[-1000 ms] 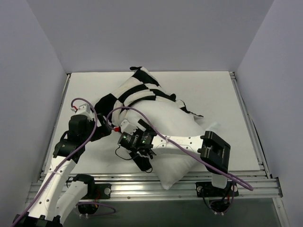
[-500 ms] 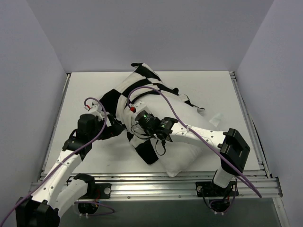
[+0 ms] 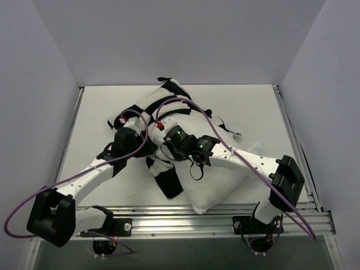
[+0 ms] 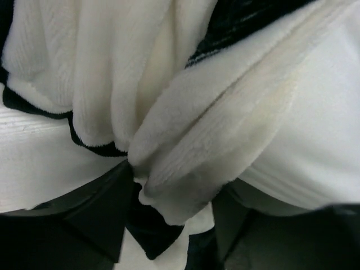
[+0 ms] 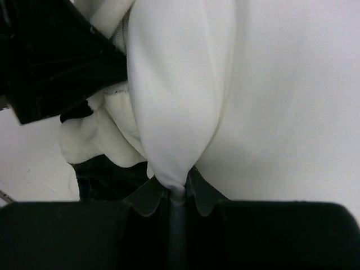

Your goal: Remove the pillowcase from the pillow

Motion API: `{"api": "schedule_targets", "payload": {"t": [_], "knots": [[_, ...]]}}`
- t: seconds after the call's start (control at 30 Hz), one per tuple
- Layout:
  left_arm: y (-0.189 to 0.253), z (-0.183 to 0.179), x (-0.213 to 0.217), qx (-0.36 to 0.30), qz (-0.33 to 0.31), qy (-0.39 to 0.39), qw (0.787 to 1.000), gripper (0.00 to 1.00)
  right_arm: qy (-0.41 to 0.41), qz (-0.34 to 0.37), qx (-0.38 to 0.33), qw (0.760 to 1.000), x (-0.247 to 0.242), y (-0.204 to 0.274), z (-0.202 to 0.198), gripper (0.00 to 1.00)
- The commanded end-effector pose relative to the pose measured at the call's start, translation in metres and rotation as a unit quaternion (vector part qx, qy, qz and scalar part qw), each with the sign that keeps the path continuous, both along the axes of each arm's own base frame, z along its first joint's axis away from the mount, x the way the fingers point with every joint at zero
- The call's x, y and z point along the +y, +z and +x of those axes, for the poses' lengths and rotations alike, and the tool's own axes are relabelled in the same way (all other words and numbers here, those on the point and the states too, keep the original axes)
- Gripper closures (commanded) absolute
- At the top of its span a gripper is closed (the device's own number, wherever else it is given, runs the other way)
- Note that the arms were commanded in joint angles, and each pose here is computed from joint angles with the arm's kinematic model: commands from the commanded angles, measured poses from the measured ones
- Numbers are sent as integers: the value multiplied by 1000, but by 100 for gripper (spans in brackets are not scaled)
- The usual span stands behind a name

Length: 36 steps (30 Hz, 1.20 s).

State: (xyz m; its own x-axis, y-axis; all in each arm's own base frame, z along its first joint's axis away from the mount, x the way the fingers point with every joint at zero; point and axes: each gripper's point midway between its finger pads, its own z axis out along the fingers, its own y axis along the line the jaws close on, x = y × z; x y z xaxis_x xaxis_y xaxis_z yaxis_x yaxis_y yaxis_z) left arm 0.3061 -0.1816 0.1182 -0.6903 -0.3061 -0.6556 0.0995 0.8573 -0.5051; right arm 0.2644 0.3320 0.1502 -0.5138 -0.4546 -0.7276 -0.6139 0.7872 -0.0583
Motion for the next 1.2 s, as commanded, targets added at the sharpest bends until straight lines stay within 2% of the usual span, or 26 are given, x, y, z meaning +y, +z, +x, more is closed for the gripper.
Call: {"api": "schedule_targets", "payload": {"t": [0.0,0.07,0.1,0.17,0.2,0.3,0.43,0.67,0.73,0.83,0.87,0.93,1.0,1.03,1.1,1.13,1.17], "knots": [[34,33,-5,-75,-15,25,997,41,28,107,-14,994,19,72,-12,100],[25,40,0,-71,1,43,997,59,30,118,-15,992,17,81,-16,100],[21,42,3,-67,10,51,996,77,30,119,-13,992,14,83,-19,100],[17,46,13,-65,31,73,995,92,14,125,-27,992,-1,100,-20,100],[17,50,31,-69,56,114,990,97,4,128,-32,991,-13,110,-24,100],[25,55,75,-87,91,213,969,98,-20,127,-40,991,-51,130,-30,100],[34,64,116,-95,96,299,944,98,-28,156,-49,986,-94,165,-50,100],[24,93,155,-86,103,382,915,98,59,229,-30,971,-116,208,-111,100],[18,109,154,-78,104,380,916,97,101,249,-18,963,-112,212,-129,100],[9,131,138,-70,104,338,933,93,140,264,-3,954,-104,207,-142,100],[16,140,123,-76,85,307,945,92,137,260,1,956,-103,202,-140,100],[22,148,109,-89,68,274,955,82,81,234,-5,969,-109,185,-120,100],[29,147,99,-93,54,250,962,74,27,199,-4,980,-115,165,-102,91],[32,145,99,-93,52,248,963,60,-18,171,-18,985,-124,152,-86,77],[41,132,99,-91,48,242,965,43,-55,135,-15,989,-126,131,-69,64],[46,126,101,-92,47,242,965,26,-71,122,-14,990,-127,121,-63,61],[51,120,101,-90,47,241,965,19,-93,102,-9,990,-133,106,-54,57]]}}
